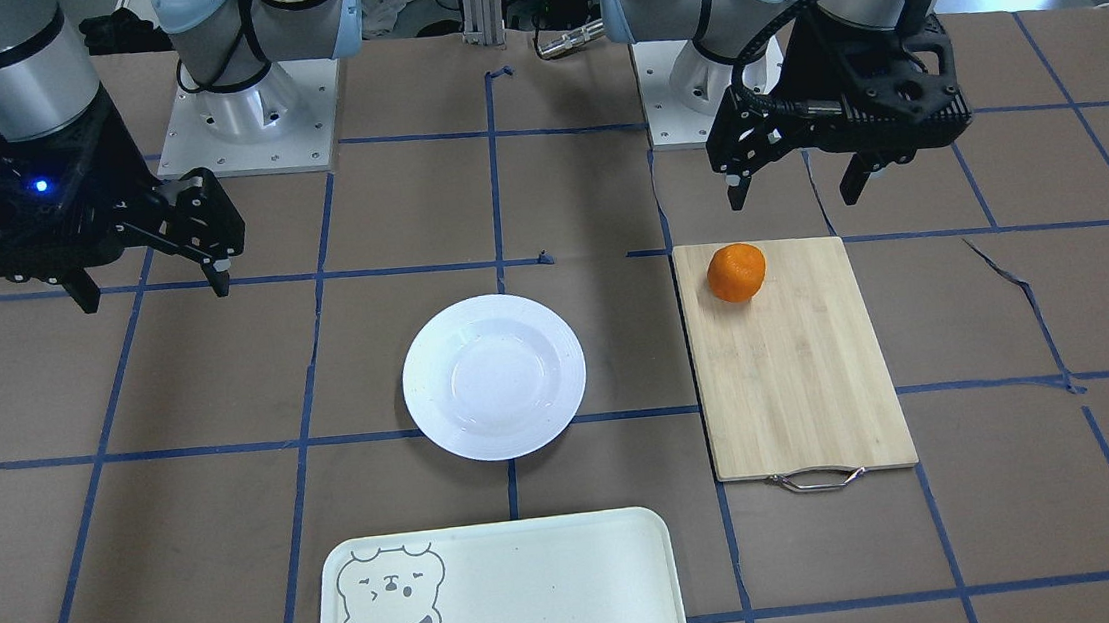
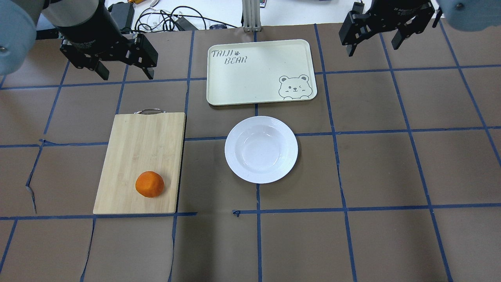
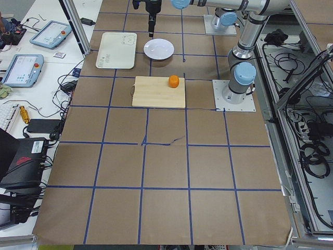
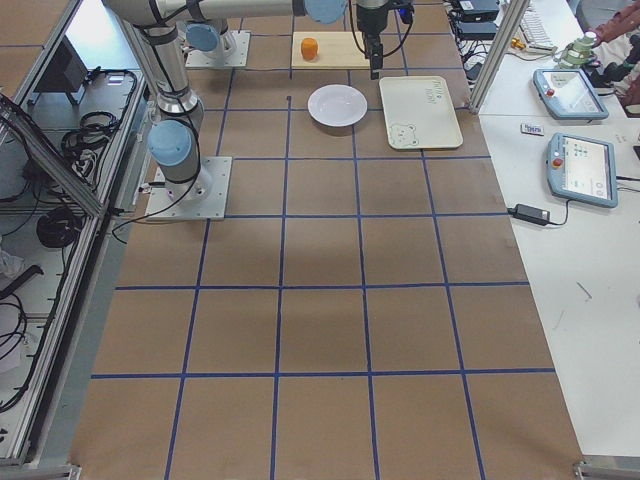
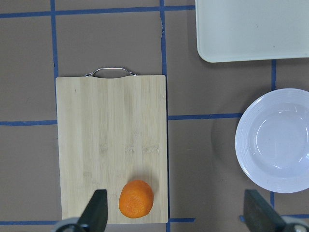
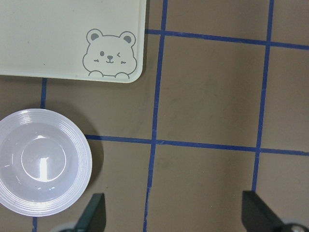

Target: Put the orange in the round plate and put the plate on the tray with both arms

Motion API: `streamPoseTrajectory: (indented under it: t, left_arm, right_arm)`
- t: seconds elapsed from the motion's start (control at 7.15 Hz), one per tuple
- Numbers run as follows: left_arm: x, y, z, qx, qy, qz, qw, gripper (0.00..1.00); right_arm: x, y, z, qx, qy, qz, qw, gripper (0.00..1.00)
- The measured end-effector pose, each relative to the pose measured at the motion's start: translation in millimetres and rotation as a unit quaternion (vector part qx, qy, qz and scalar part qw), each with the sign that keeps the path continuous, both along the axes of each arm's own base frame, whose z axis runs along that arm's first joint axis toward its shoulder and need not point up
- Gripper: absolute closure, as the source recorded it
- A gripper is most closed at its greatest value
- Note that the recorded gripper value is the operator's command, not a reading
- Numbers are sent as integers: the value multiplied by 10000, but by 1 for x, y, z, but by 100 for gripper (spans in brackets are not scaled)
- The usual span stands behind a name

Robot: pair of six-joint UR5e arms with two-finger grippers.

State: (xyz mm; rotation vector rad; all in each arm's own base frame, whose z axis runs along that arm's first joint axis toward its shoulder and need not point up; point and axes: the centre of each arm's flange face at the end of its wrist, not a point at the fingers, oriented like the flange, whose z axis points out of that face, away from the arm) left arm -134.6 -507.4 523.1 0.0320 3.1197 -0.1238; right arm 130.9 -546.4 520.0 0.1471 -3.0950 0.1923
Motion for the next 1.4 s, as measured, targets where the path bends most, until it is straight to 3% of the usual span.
streamPoseTrajectory:
  t: [0.98, 1.4]
  left_arm:
    - [4, 1, -6, 112, -7, 37, 9999, 0]
    - [29, 9, -68, 1010, 45, 278, 9945, 0]
  right_arm:
    - [1, 0, -1, -24, -126, -9, 9999, 0]
    - [1, -1, -2, -14, -128, -23, 9999, 0]
